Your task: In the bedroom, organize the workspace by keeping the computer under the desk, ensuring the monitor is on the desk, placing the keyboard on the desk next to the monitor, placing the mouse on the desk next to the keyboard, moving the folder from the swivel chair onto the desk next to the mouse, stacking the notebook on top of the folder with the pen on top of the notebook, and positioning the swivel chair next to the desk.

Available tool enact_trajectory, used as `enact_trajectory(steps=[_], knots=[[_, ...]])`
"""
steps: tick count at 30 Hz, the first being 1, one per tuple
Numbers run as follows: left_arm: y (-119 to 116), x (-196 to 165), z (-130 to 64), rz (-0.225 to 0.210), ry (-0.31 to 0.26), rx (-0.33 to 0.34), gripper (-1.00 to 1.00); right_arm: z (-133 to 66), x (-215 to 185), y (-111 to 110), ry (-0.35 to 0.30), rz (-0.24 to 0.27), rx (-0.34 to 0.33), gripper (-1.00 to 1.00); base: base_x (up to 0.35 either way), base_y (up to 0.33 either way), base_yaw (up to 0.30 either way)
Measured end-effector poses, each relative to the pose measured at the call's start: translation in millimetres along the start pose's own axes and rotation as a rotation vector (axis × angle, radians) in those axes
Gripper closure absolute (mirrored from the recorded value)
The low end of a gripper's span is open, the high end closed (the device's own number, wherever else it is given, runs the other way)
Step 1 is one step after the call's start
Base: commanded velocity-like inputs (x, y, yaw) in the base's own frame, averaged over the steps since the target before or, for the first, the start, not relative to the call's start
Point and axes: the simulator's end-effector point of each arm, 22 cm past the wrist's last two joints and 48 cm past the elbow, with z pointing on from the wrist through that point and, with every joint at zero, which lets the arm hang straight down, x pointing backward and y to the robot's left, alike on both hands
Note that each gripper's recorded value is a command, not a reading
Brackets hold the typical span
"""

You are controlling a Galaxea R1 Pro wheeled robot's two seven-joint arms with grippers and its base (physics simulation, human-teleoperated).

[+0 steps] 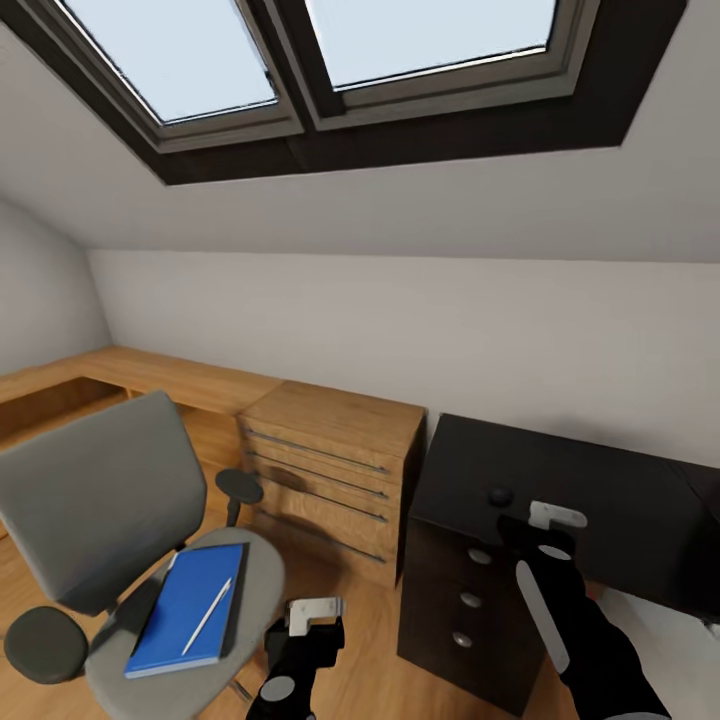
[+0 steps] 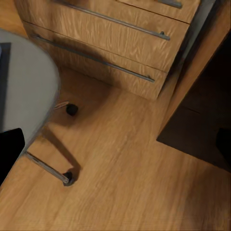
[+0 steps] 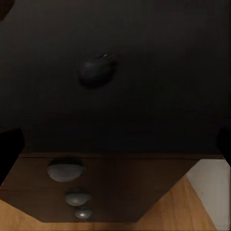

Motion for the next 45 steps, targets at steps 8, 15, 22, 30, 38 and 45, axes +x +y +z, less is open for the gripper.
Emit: enact_trajectory(steps=[8, 15, 22, 30, 38, 45], knots=[[-7, 0, -1.7, 0.011, -0.004, 0.013, -1.0, 0.0, -2, -2, -0.009, -0.019, 0.008, -1.0, 0.298, -0.073, 0.0], [-7, 0, -2.0, 0.011, -0.005, 0.014, -1.0, 0.1, -1, -1, -0.009, -0.023, 0.008, -1.0, 0.322, -0.008, 0.0], [-7, 0, -2.0, 0.011, -0.005, 0.015, -1.0, 0.3, 0, -1, -0.007, -0.025, 0.006, -1.0, 0.326, -0.001, 0.0], [-8, 0, -2.1, 0.011, -0.004, 0.015, -1.0, 0.6, 1, 0, -0.005, -0.027, 0.006, -1.0, 0.327, 0.0, 0.0], [-6, -2, -1.7, 0.008, -0.007, 0.011, -1.0, 2.8, 7, -1, 0.008, -0.033, 0.009, -1.0, 0.187, 0.0, 0.0], [-4, -35, -6.5, -0.045, -0.113, 0.013, -1.0, 13.9, 39, -10, 0.071, -0.062, 0.029, -1.0, 0.028, 0.0, 0.0]])
